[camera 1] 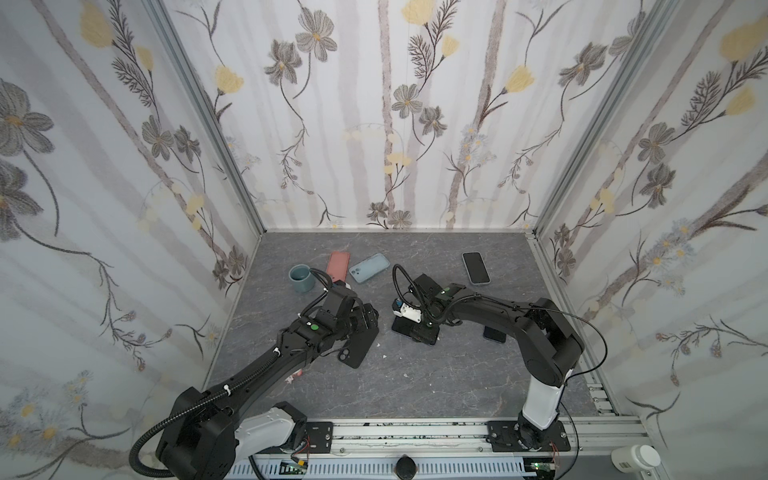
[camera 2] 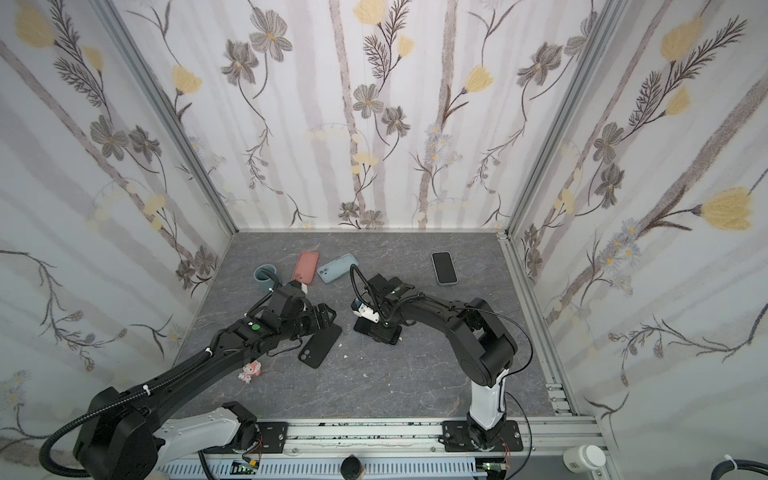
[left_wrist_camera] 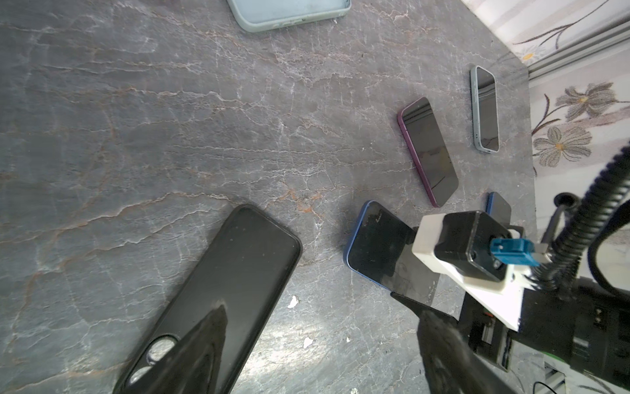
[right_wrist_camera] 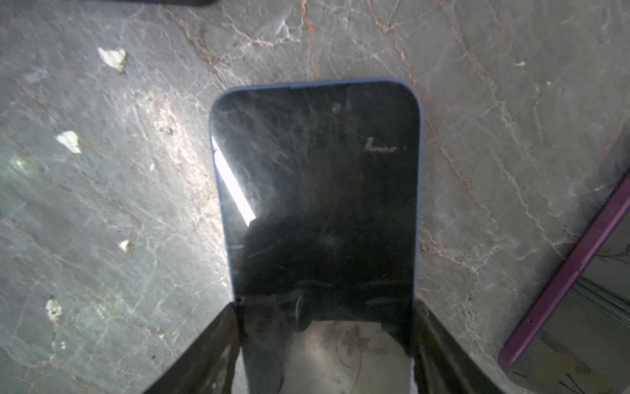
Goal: Put the phone into the phone case
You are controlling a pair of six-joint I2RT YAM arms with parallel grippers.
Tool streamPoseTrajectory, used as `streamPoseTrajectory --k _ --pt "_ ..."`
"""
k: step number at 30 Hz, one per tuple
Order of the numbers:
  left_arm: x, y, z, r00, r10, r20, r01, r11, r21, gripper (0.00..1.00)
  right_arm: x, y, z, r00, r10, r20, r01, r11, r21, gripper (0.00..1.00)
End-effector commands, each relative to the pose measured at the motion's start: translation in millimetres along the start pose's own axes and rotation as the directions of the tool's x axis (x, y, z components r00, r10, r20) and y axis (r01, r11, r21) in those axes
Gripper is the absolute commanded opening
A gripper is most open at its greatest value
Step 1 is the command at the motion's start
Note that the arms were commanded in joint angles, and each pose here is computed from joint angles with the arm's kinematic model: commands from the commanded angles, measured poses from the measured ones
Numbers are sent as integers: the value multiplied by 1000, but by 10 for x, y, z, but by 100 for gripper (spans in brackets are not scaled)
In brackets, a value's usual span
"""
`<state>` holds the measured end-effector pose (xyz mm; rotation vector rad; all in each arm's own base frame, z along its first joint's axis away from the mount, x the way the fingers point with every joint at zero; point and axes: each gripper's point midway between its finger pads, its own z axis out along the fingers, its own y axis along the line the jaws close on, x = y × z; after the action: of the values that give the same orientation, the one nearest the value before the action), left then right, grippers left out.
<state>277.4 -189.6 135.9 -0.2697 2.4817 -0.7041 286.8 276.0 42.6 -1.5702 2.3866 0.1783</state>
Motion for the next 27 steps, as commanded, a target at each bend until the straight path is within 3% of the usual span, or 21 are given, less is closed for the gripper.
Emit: streamPoseTrajectory --k 1,27 --pt "-44 -142 -9 1000 11 -13 -10 999 50 87 -47 26 -81 1000 -1 31 1 1000 -10 56" --pt "-218 -501 -48 1000 -5 -16 7 987 160 88 -79 77 -330 992 0 130 -1 1000 9 55"
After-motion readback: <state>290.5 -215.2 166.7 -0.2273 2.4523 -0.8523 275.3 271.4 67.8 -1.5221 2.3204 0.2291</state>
